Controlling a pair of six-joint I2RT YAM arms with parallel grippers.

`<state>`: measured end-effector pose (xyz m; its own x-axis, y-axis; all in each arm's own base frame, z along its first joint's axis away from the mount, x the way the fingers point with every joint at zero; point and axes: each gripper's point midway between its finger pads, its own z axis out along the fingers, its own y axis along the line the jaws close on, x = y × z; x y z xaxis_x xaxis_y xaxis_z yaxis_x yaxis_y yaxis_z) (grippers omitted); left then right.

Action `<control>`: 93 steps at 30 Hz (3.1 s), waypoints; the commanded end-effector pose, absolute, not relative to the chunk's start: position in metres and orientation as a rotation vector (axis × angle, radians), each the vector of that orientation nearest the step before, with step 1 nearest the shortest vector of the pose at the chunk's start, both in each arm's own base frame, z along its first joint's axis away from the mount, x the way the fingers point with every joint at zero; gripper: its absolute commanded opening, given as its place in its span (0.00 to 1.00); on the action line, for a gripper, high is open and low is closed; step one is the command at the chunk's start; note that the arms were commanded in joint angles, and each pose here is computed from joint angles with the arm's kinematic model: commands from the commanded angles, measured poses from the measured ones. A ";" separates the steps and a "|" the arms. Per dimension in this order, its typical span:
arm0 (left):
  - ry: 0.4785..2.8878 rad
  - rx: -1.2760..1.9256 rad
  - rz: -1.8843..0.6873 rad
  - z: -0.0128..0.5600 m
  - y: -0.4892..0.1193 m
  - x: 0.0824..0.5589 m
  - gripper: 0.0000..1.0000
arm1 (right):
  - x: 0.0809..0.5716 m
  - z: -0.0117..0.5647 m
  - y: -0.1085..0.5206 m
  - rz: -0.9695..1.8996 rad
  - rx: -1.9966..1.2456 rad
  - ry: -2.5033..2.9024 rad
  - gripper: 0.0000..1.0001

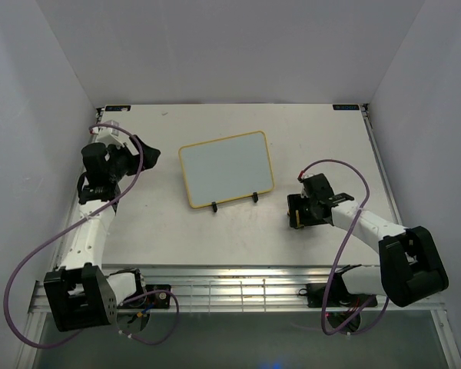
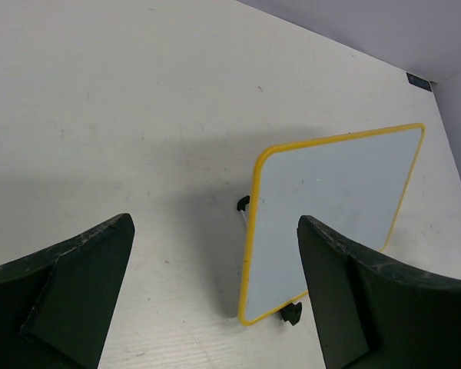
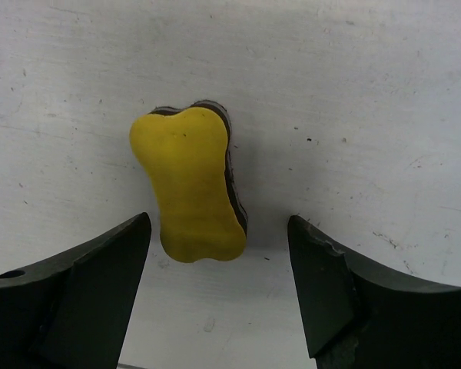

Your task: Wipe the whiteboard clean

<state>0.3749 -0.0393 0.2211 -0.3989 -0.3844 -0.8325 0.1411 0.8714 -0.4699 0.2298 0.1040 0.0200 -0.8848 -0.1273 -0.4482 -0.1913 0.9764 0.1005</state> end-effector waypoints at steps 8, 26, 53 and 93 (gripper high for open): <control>2.053 -0.232 -0.619 0.167 -0.053 0.300 0.98 | 0.262 0.034 0.118 0.191 -0.296 2.567 0.71; 2.032 -0.101 -0.651 0.176 -0.080 0.274 0.98 | 0.266 0.049 0.148 0.175 -0.372 2.504 0.32; 1.951 -0.131 -0.568 0.197 -0.070 0.272 0.98 | 0.371 0.180 0.411 0.155 -0.632 2.036 0.32; 1.933 -0.099 -0.593 0.201 -0.074 0.269 0.98 | 0.348 0.134 0.404 0.063 -0.736 2.170 0.30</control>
